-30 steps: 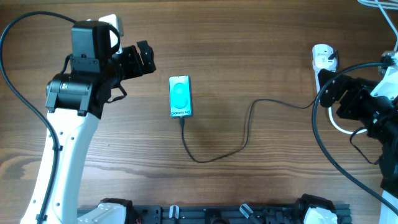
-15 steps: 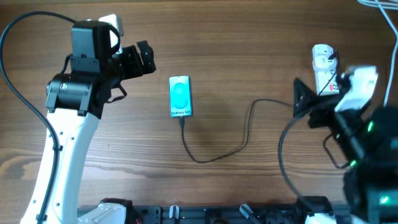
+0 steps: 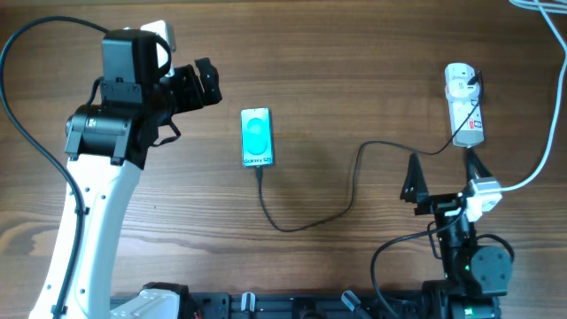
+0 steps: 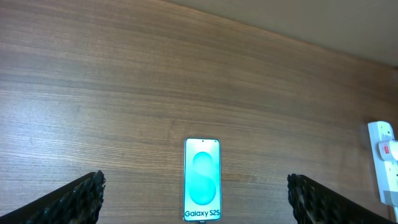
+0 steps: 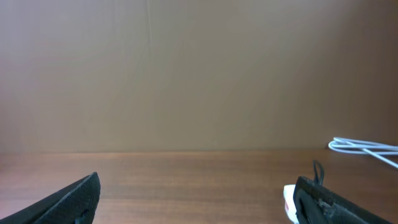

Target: Plug charger to phone and switch on socket

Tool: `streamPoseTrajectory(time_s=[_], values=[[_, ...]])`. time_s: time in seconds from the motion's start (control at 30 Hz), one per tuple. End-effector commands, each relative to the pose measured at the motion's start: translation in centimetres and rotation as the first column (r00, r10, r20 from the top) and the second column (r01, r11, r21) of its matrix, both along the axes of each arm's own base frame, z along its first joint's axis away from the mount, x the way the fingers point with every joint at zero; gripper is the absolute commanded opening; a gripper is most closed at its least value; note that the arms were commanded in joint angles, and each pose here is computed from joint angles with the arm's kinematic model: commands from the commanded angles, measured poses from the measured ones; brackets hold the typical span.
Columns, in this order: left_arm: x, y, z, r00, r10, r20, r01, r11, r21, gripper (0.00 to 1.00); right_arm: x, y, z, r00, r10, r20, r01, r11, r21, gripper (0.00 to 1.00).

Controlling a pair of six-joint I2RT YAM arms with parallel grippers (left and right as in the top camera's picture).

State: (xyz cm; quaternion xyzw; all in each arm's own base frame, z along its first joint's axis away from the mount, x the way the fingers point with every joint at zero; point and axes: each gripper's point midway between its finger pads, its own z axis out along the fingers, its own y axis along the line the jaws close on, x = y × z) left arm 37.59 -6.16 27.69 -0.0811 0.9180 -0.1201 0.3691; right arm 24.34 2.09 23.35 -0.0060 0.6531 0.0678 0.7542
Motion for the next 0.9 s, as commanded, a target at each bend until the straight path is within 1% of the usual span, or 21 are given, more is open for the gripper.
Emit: streamPoseTrajectory(time_s=[0.0, 0.2, 0.27, 0.87], values=[[0.0, 0.3, 0.3, 1.0, 0.013, 0.01, -0.013, 1.0, 0.007, 1.0, -0.1, -0.3, -1.7, 1.0, -0.014, 0.001, 0.014, 0.999, 0.029, 1.0], [0.0, 0.3, 0.3, 1.0, 0.013, 0.01, -0.013, 1.0, 0.007, 1.0, 0.2, -0.1, -5.8, 0.989, -0.002, -0.145, 0.004, 1.0, 0.014, 1.0], [0.0, 0.3, 0.3, 1.0, 0.013, 0.01, -0.013, 1.0, 0.007, 1.0, 0.2, 0.2, -5.8, 0.989, 0.016, -0.145, -0.014, 1.0, 0.016, 1.0], [0.0, 0.3, 0.3, 1.0, 0.013, 0.01, -0.013, 1.0, 0.007, 1.0, 0.2, 0.2, -5.8, 0.989, 0.015, -0.146, -0.013, 1.0, 0.016, 1.0]])
